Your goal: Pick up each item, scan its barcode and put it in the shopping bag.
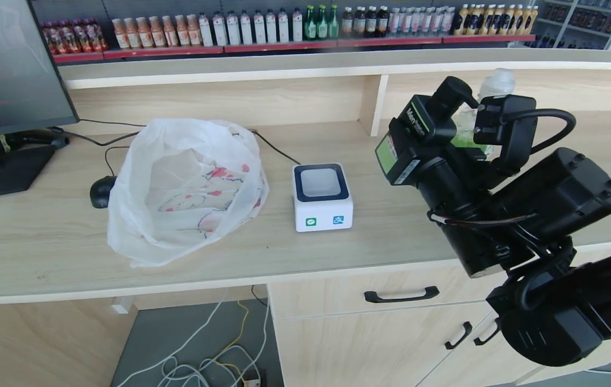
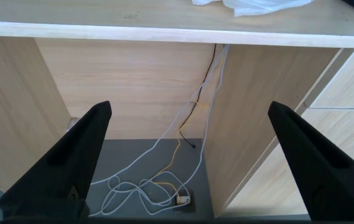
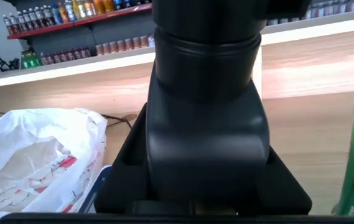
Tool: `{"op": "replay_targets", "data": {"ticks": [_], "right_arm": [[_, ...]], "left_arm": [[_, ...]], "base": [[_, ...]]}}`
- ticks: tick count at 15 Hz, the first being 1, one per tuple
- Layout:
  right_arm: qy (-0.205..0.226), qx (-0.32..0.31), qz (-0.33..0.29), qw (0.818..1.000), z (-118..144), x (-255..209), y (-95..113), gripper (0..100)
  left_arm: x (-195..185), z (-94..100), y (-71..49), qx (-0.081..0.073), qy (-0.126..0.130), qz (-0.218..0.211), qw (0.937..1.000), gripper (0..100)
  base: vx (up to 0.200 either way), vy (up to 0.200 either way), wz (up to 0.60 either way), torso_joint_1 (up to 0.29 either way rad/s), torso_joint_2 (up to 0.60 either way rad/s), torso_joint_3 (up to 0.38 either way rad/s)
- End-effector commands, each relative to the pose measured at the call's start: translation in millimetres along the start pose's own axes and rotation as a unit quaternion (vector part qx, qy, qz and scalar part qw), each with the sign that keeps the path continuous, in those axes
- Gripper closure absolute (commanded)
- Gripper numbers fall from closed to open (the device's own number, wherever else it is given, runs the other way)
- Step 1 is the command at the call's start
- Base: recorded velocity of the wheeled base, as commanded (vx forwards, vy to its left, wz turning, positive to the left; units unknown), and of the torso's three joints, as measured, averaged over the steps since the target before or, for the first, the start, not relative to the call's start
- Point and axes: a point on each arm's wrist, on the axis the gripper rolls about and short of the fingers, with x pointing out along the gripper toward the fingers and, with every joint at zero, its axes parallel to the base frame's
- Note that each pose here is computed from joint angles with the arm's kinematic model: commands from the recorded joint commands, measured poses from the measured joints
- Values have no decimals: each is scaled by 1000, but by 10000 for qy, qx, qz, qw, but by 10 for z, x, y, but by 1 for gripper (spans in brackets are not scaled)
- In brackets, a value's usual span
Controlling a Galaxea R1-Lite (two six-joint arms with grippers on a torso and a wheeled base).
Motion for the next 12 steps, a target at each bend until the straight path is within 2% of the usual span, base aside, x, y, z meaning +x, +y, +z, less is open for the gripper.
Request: {"op": "replay_targets", "data": {"ticks": [1, 3, 11, 12], "right_arm": [[-52, 22, 4, 10000, 10, 20, 9, 100], [1, 87, 13, 10000, -19, 8, 17, 100], [292, 96, 124, 9995, -143, -95, 58, 100], [294, 299, 103, 9991, -144, -94, 53, 100]], "left_arm": [[0, 0, 0, -3, -4, 4, 10000, 0], [0, 0, 0, 4, -4, 4, 10000, 0], [0, 0, 0, 4, -4, 4, 10000, 0], [0, 0, 0, 4, -4, 4, 10000, 0]], "base": [[0, 200, 0, 7, 2, 2], [0, 200, 0, 2, 2, 5], [0, 0, 0, 0, 0, 0], [0, 0, 0, 0, 0, 0]]}}
